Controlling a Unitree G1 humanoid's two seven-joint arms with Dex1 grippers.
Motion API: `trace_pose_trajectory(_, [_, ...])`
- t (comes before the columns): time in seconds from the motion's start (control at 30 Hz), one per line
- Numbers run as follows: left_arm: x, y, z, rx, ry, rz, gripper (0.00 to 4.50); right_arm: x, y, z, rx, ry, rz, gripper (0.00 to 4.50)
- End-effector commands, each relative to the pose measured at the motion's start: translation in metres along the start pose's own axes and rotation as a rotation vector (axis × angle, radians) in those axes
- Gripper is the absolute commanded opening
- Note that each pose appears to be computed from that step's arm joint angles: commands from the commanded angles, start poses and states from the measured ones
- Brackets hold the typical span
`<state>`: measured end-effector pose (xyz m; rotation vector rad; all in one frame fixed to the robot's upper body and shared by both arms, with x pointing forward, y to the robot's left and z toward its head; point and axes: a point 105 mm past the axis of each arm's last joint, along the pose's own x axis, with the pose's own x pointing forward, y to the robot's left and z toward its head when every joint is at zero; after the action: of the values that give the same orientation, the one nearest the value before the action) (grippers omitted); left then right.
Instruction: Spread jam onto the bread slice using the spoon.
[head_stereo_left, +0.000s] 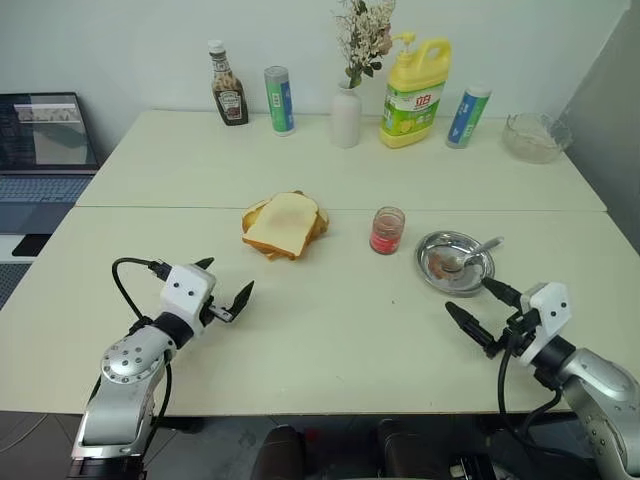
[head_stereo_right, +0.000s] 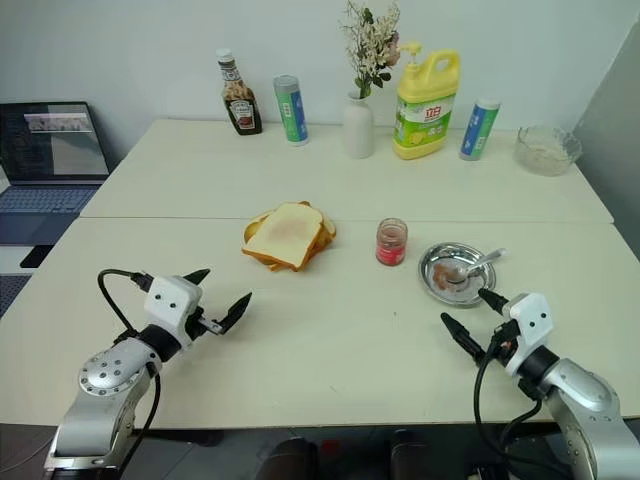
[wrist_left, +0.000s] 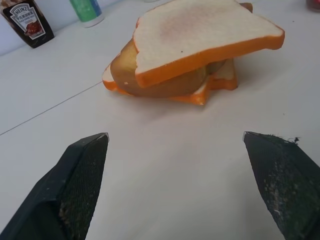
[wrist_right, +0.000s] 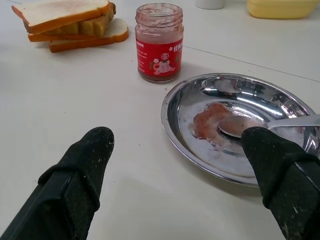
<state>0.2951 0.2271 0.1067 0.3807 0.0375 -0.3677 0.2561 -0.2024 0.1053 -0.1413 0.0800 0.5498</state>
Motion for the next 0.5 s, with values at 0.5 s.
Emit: trace_pose_trajectory(0.5, [0.031,0.006,0.034,-0.415,-0.021,0.013,4.50,0.022,0.071,0.082,-0.130,-0.031,0.421,4.47])
